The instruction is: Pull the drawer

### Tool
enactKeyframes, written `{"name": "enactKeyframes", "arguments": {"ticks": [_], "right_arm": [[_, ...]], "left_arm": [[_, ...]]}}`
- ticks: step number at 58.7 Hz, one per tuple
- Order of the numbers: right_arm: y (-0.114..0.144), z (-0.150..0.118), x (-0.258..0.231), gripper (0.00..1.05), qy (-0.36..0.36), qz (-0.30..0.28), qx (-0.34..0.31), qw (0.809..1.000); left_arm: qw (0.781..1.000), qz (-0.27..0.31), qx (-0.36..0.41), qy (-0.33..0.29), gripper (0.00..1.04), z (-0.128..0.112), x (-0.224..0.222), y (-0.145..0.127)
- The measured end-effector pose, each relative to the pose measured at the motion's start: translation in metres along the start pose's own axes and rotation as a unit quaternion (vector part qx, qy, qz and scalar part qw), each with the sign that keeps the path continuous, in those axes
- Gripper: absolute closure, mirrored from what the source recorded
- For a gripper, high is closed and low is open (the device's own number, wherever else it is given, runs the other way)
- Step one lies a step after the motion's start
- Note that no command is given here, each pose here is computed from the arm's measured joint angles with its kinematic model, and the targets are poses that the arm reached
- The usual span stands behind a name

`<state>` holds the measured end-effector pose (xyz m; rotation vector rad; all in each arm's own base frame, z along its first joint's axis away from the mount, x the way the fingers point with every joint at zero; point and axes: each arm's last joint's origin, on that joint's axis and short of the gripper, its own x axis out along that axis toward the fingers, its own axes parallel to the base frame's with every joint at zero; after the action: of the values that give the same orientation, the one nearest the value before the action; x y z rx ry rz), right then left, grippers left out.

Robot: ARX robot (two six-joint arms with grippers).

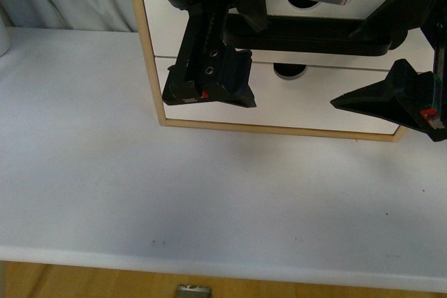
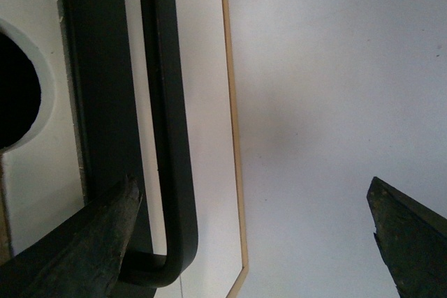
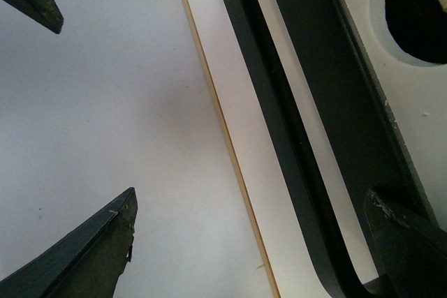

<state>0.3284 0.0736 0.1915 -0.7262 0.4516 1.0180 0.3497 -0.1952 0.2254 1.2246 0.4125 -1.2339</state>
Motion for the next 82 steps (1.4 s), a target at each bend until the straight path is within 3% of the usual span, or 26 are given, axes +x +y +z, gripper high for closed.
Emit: {"name": "enactKeyframes", "arguments": {"ticks": [52,82], "right_arm": [[0.000,0.001,0.004,0.09,-0.002,0.000,0.003,1.000],[0.002,0.000,0.005,0.09,0.003,0.006,0.002,1.000]], "left_arm": [[0.996,0.002,0.055,0.075,0.07,-0.009,0.019,-0.006],[0.994,-0.016,0.072,0.081,0.07,-0.009,0.018,-0.010]]}}
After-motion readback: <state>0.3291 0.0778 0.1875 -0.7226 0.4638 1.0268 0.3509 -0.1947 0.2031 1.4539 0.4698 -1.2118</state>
